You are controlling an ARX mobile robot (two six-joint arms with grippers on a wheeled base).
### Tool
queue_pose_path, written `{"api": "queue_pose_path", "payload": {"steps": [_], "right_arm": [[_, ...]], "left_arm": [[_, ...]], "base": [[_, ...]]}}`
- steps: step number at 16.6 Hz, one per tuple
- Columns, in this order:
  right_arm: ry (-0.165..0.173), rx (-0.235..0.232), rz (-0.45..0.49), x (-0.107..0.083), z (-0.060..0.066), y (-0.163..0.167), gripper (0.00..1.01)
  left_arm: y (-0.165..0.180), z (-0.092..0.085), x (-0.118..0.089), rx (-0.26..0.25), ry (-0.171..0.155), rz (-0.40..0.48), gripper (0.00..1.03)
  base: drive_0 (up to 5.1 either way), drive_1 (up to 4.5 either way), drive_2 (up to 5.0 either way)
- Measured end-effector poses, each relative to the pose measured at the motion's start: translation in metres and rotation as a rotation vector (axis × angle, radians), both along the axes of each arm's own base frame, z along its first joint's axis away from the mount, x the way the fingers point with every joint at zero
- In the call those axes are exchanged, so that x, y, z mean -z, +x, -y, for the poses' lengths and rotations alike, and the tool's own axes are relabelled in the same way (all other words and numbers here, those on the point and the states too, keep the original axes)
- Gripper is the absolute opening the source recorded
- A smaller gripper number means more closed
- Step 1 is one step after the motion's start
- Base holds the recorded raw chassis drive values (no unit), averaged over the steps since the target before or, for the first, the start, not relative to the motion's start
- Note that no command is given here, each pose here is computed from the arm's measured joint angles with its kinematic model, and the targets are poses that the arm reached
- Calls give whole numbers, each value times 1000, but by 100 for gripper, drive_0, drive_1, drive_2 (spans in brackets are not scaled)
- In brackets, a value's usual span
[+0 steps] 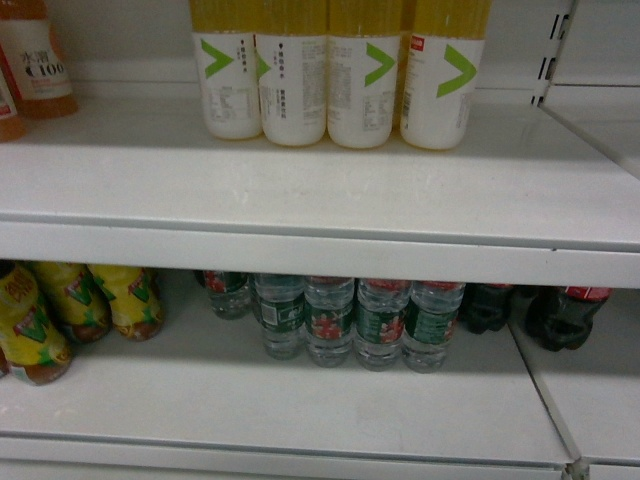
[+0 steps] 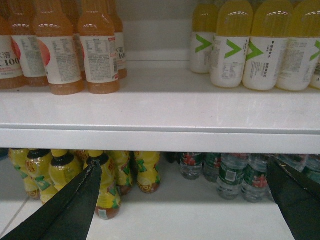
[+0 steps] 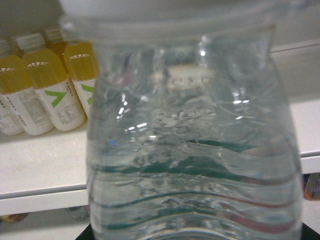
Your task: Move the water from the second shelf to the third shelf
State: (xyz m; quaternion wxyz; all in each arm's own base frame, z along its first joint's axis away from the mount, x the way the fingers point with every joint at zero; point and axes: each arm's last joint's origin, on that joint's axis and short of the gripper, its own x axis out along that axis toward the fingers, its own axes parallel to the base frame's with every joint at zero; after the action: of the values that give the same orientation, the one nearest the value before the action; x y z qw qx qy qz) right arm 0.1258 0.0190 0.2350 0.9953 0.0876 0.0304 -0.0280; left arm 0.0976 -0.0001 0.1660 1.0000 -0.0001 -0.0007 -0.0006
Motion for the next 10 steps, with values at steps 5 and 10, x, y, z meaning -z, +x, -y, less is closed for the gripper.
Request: {"api": "queue_pose_path", "payload": {"steps": [5,10], "right_arm": [[-1,0,-4,0,0,0,44],[-1,0,-5,0,0,0,44]], "left_arm": [[0,0,0,-1,0,-2,98],[0,0,0,0,0,-2,98]], "base": [[0,0,0],[0,0,0]]}}
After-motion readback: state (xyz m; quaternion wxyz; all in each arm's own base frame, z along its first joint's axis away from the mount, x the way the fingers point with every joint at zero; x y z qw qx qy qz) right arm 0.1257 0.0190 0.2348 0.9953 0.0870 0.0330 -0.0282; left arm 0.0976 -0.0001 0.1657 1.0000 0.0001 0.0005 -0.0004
